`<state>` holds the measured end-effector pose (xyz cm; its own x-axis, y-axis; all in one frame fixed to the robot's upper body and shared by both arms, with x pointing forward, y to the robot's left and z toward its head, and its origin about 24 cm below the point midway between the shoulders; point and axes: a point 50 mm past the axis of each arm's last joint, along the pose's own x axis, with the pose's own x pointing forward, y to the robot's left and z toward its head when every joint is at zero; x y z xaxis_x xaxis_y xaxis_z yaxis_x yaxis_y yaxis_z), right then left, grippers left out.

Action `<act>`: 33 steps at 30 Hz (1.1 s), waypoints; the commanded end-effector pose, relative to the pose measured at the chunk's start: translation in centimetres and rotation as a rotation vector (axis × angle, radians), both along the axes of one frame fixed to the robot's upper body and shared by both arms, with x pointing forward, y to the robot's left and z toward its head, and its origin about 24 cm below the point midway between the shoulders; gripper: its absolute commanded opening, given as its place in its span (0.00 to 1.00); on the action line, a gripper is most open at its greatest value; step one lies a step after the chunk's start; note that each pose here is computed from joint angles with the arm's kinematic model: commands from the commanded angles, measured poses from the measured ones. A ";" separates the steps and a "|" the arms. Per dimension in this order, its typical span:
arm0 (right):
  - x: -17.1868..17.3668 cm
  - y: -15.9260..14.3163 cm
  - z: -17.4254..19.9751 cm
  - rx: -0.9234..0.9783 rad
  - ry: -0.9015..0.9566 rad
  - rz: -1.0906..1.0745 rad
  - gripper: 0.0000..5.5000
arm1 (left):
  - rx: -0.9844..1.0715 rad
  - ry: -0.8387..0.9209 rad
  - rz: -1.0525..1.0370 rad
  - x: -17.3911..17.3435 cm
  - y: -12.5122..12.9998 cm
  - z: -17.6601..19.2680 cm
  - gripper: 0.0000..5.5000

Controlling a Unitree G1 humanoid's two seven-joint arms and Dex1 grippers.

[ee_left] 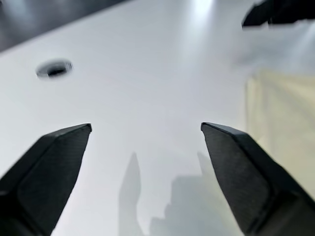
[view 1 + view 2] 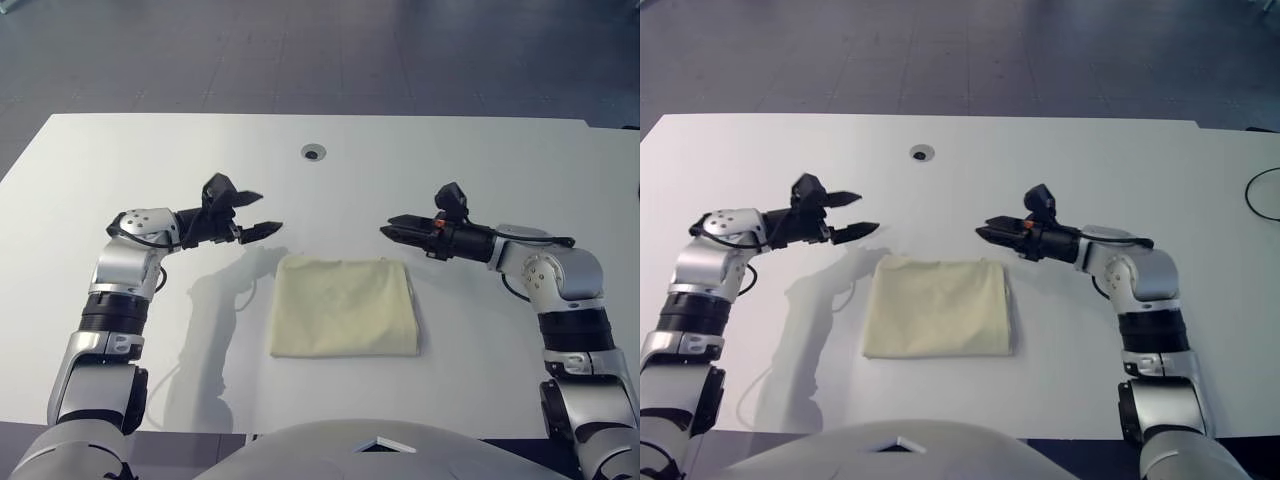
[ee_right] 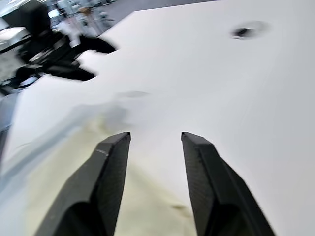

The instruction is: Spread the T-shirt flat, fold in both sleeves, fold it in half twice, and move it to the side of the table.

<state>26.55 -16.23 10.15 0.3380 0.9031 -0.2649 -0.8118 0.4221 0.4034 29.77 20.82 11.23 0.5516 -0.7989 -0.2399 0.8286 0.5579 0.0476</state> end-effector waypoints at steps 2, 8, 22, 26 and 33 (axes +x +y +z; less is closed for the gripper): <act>-2.4 3.3 -1.3 0.033 0.174 0.181 0.17 | -0.036 -0.102 0.119 -0.9 0.0 2.2 0.63; -2.0 4.8 -4.5 -0.070 0.422 0.061 0.21 | -0.020 -0.092 0.178 -1.6 0.0 2.1 0.67; 6.0 -10.4 -7.5 -0.345 0.336 -1.131 0.54 | -0.017 -0.173 0.306 -1.1 0.2 2.1 0.98; 6.4 -13.2 -6.9 -0.297 0.269 -1.359 0.65 | -0.031 -0.204 0.334 -1.3 -0.9 2.0 0.98; 8.2 -13.1 -1.0 -0.149 -0.054 -1.385 0.84 | -0.011 -0.325 0.397 -1.3 -2.4 2.2 0.98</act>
